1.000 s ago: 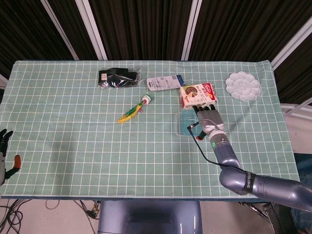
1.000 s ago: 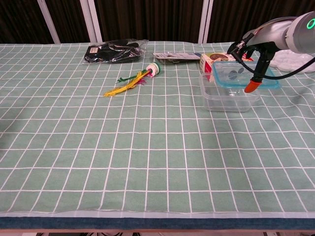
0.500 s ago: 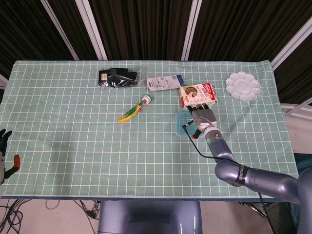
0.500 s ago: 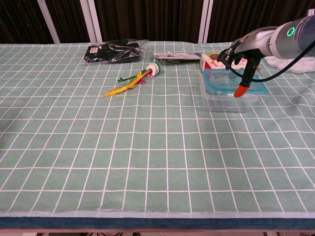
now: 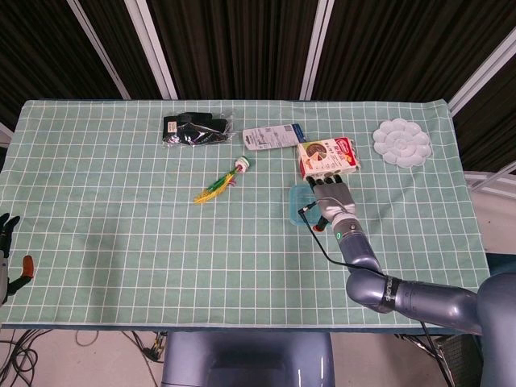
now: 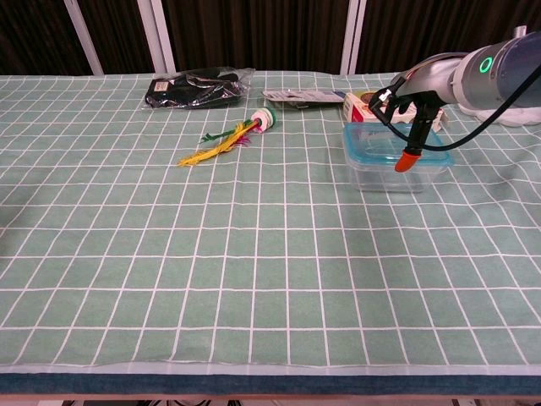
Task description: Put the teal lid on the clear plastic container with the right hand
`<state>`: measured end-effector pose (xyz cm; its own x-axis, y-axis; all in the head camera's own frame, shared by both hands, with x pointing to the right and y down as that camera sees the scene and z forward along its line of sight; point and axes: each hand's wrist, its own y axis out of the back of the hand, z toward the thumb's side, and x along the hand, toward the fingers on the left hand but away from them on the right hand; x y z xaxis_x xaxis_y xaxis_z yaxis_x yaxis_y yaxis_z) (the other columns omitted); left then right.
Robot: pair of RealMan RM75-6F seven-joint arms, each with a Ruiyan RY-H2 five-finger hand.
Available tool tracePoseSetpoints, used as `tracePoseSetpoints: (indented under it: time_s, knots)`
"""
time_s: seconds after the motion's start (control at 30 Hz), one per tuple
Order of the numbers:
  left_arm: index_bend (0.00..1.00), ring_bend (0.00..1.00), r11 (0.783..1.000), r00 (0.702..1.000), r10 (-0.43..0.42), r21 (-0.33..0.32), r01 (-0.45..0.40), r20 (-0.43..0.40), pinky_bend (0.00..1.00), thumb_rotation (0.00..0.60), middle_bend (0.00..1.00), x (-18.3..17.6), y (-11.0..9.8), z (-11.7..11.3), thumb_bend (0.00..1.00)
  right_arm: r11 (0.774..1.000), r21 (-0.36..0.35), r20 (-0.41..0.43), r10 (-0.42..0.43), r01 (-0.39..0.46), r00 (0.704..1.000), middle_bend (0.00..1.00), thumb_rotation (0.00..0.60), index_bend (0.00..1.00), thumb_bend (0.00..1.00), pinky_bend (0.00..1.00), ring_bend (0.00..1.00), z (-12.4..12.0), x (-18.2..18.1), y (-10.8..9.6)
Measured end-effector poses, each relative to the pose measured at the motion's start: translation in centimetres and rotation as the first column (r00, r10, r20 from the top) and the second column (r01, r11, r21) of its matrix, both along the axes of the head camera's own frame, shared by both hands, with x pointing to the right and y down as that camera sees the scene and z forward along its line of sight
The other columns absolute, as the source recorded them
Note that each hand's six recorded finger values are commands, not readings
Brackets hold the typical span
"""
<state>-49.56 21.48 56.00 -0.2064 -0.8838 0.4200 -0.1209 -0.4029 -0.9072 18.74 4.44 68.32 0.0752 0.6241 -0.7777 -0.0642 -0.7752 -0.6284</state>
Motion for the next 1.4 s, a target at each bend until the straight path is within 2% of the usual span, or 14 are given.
tracePoseSetpoints:
  time_s: [0.5,1.4]
  knots:
    - [0.07,0.0,1.0,1.0,-0.005,-0.003,0.005,0.002,0.0,0.6,0.0,-0.04,-0.05,0.01,0.52,0.999,0.032,-0.019,0.018,-0.017,1.0,0.47,0.6,0.0,0.27,0.0,0.11,0.34,0.31,-0.43]
    - [0.07,0.0,1.0,1.0,-0.007,-0.008,0.007,0.015,0.0,0.6,0.0,-0.09,-0.06,0.01,0.52,1.0,0.028,-0.011,0.002,-0.002,1.0,0.47,0.6,0.0,0.27,0.0,0.11,0.6,-0.42,0.01]
